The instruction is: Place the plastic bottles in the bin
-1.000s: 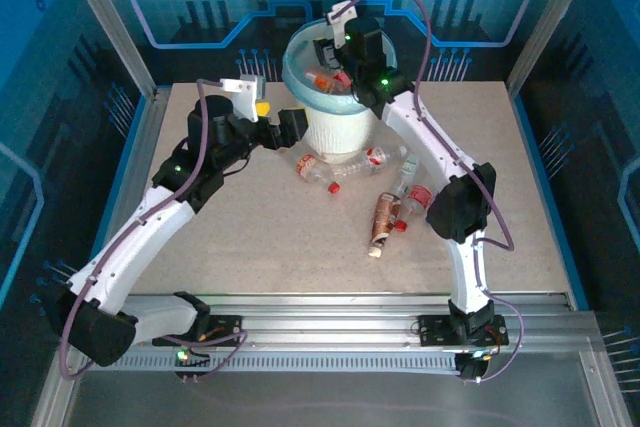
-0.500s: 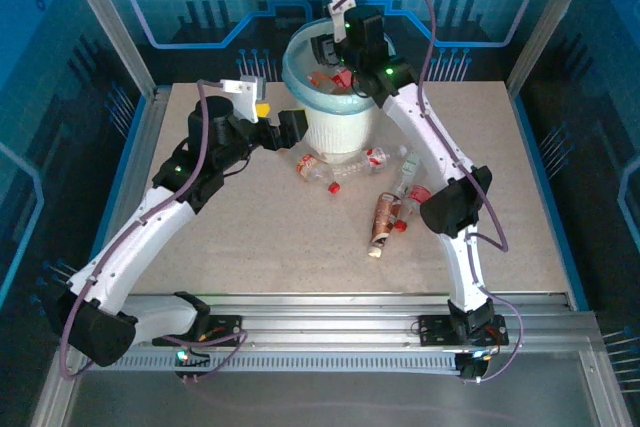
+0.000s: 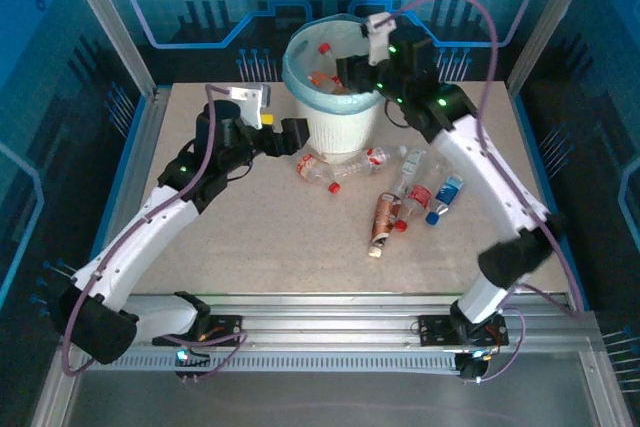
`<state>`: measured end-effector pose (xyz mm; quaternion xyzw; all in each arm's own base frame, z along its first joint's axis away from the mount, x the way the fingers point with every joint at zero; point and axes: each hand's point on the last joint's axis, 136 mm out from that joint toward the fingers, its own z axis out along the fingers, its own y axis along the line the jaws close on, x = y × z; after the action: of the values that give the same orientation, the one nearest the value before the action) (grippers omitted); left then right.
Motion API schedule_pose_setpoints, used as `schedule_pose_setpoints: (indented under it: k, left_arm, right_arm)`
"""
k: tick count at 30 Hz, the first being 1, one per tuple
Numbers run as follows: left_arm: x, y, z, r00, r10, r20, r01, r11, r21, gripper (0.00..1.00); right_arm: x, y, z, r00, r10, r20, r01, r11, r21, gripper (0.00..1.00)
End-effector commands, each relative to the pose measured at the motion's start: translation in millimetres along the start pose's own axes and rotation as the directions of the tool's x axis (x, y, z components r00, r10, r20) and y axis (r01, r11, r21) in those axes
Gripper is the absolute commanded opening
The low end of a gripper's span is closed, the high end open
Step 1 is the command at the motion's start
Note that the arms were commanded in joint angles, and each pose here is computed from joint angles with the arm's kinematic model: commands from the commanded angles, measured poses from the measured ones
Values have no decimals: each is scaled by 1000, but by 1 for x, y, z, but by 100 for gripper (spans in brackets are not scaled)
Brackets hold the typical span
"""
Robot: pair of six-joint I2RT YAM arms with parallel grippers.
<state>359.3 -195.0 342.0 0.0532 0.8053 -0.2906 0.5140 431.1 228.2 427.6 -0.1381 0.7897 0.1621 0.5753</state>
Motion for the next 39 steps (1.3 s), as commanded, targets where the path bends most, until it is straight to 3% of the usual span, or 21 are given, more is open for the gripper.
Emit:
schedule_pose_setpoints:
  k: [1, 5, 10, 20, 32, 39]
  left_arm:
    - [11, -11, 8, 999, 0, -39, 1, 1000, 24, 96]
    - [21, -35, 21, 995, 79, -68, -76, 996, 47, 95]
    - [43, -71, 43, 979, 167, -117, -156, 983, 99, 95]
    - [103, -147, 82, 915, 318, -250, -252, 932, 262, 95]
    - [172, -196, 96, 784, 463, -415, -299, 866, 401, 99]
    - [180, -203, 98, 776, 466, -424, -291, 862, 414, 99]
  right_arm:
    - [3, -36, -25, 994, 95, 56, -100, 992, 82, 64]
    - [55, -102, -49, 970, 241, -21, -228, 941, 249, 64]
    - [136, -177, -77, 901, 430, -53, -365, 820, 442, 66]
    - [258, -261, -99, 771, 634, -69, -467, 634, 617, 75]
    - [334, -273, -70, 603, 781, -161, -571, 565, 596, 76]
    - [361, -269, -57, 538, 813, -222, -587, 550, 594, 76]
